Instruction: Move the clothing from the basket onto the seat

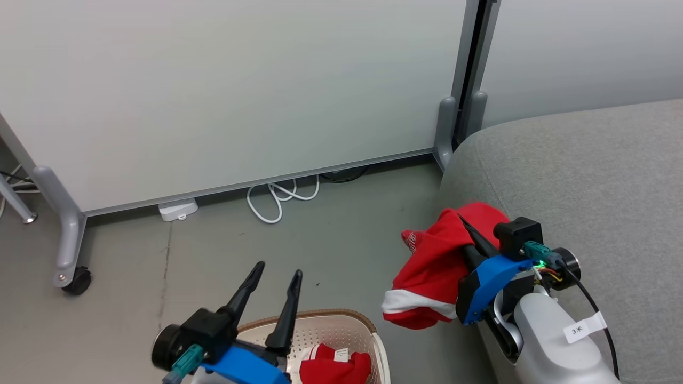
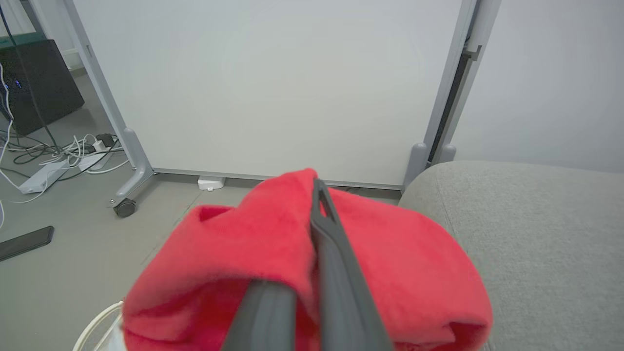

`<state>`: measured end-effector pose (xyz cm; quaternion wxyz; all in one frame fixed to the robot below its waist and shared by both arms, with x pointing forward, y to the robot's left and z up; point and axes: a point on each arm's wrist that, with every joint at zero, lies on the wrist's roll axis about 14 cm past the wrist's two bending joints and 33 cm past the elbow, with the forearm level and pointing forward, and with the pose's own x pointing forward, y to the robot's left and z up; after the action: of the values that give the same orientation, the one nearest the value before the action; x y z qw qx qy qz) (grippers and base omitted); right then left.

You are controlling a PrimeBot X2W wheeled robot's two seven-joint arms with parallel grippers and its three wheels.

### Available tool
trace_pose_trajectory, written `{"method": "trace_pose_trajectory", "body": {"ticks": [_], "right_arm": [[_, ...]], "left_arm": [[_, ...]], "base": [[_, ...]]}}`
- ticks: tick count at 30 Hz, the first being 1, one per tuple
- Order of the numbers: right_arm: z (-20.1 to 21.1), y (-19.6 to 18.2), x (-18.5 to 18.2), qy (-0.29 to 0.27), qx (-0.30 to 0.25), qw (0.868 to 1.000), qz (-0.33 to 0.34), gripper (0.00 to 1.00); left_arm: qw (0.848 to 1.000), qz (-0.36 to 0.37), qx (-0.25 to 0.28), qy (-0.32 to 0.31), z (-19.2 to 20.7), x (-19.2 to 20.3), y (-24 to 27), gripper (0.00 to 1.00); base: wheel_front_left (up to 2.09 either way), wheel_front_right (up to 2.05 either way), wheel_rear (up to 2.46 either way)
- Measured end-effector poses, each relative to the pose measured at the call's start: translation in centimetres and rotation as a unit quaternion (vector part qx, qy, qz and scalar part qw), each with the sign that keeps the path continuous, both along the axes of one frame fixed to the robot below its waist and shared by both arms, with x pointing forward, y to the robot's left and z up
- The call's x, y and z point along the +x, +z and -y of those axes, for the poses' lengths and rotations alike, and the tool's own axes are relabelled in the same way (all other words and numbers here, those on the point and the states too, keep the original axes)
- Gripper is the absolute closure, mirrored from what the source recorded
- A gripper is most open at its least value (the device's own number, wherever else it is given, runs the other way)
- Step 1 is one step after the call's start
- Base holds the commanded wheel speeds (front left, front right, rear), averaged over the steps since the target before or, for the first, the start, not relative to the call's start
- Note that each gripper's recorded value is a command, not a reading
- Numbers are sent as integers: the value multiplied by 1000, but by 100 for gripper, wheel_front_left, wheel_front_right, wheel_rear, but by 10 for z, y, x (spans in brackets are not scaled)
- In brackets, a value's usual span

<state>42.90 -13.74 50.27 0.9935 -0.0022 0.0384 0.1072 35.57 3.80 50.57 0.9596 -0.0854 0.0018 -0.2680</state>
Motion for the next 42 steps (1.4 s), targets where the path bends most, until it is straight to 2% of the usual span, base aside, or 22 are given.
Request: {"method": "trace_pose_trajectory", "body": {"ticks": [6,14,24,33,42], "right_arm": [[9,3,-7,-13,4,1000,13,100],[25,7,-26,-34,14,999,23,100],[72,12,-57,-103,21,994,24,100],[117,6,-93,-181,30,983,13,100],[134,2,-105,-212,31,977,7,100]], "left_arm": [[1000,-2,-6,13,-5,-4,-5,0],[1000,9,-3,-4,7,5,-2,0],[997,16,-1,-79,59,16,-3,0],[988,8,-3,-153,111,16,-11,0],[984,-1,-3,-179,128,17,-20,0]], "base": [[0,0,0],[0,0,0],[0,0,0],[0,0,0],[0,0,0]]}}
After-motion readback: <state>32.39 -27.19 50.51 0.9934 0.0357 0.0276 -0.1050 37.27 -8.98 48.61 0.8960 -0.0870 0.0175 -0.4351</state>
